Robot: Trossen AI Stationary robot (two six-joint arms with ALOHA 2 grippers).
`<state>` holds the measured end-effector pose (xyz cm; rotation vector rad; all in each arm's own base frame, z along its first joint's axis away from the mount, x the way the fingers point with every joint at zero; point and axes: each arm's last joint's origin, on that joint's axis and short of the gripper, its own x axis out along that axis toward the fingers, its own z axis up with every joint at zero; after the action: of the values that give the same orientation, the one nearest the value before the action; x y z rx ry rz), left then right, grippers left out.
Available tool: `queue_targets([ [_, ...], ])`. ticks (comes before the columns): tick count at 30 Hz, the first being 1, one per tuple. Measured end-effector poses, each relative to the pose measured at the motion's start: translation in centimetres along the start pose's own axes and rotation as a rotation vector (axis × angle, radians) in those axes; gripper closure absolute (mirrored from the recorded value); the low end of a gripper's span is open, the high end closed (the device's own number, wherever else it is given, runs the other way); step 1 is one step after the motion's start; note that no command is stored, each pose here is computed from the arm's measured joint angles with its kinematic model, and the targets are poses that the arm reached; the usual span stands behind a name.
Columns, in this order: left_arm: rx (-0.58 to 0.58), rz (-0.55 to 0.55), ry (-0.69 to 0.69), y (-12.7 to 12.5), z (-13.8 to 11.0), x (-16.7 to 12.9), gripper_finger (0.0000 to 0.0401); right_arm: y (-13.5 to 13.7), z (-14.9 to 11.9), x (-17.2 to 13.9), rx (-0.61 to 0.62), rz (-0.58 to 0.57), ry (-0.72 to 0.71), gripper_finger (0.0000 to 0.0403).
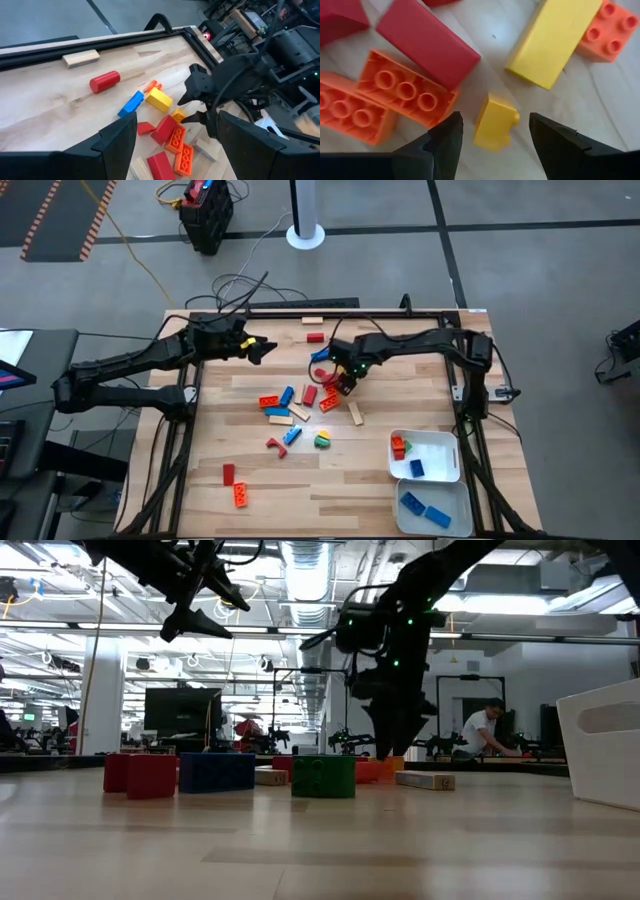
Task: Sort blocks by size
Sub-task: Put the small yellow game piece into the white bin
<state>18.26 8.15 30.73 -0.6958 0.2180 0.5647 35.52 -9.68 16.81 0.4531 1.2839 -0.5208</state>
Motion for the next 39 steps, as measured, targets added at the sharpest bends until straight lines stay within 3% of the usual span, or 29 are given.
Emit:
queue_targets([
  [6,0.051,-0.015,0.01,0.0,0.0,0.0,0.0136,0.2,-0.1,1.0,0.024,-0.009,0.024,0.017],
  [14,0.127,-0.015,0.01,0.0,0.0,0.0,0.0136,0.2,-0.7,0.7,0.02,-0.011,0.075,0.0291],
  [18,0.167,-0.016,0.008,0.0,0.0,0.0,0.0136,0.3,-2.2,-2.1,-0.026,-0.004,0.152,0.0291],
  [24,0.218,-0.018,0.005,-0.1,0.0,0.0,0.0136,3.3,-6.7,-9.6,-0.217,0.119,0.155,0.0291],
  [29,0.218,-0.046,0.021,-0.1,0.0,0.0,0.0136,5.8,-11.3,-14.4,-0.221,0.303,0.165,0.0291],
  [34,0.209,-0.136,0.079,0.0,0.0,0.5,0.0136,6.9,-16.1,-15.5,-0.092,0.325,0.253,0.0283],
  [39,0.221,-0.151,0.092,0.1,0.0,1.1,0.0136,7.5,-19.6,-13.6,0.025,0.227,0.336,0.0267],
])
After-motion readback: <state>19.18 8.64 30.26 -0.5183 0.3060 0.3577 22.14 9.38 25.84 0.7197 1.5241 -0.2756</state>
